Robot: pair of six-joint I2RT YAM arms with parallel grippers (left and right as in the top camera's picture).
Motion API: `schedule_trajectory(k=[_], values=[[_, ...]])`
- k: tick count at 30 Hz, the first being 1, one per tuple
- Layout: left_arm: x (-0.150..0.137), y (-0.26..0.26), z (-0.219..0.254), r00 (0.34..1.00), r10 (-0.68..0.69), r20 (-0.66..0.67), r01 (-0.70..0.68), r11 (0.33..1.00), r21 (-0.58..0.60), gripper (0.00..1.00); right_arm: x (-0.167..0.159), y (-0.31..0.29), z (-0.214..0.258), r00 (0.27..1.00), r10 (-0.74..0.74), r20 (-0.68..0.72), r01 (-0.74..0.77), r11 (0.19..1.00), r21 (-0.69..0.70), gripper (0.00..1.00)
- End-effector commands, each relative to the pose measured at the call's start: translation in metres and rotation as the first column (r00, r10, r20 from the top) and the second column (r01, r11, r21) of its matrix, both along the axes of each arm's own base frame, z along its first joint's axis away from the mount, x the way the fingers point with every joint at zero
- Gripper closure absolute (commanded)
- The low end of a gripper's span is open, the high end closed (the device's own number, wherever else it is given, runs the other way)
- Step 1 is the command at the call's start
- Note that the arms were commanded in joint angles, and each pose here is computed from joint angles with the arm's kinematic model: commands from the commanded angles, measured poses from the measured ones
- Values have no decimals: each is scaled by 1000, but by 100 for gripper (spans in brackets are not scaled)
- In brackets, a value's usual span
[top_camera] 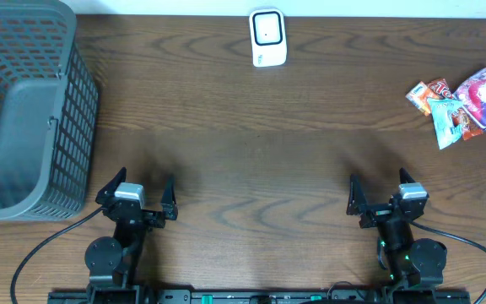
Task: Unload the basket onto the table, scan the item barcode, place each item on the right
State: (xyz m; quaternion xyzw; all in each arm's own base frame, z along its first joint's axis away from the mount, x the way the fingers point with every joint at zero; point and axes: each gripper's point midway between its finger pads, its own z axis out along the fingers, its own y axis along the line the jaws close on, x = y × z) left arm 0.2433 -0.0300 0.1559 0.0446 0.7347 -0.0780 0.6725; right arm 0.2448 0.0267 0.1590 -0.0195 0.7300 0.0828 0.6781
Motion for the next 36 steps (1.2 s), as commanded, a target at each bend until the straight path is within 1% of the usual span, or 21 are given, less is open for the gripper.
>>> schedule_trajectory(k=[1,23,29,34,36], values=[[-1,0,-14,999,-6,-50,6,1000,9,2,0,1,0,1000,4,4,-4,1000,-13,1],[-1,0,-14,999,-6,-49,6,1000,9,2,0,0,0,1000,1,4,-1,1000,-13,1],[-1,0,-14,999,-6,-49,6,1000,9,2,1,-9,-1,999,-50,-1,50,999,-18,1],[-1,0,-14,999,-6,-49,6,1000,9,2,1,-10,-2,999,-44,15,46,989,-142,1],[-1,0,-14,999,-6,-49,6,1000,9,2,1,-10,-2,999,-48,15,49,988,-149,1]])
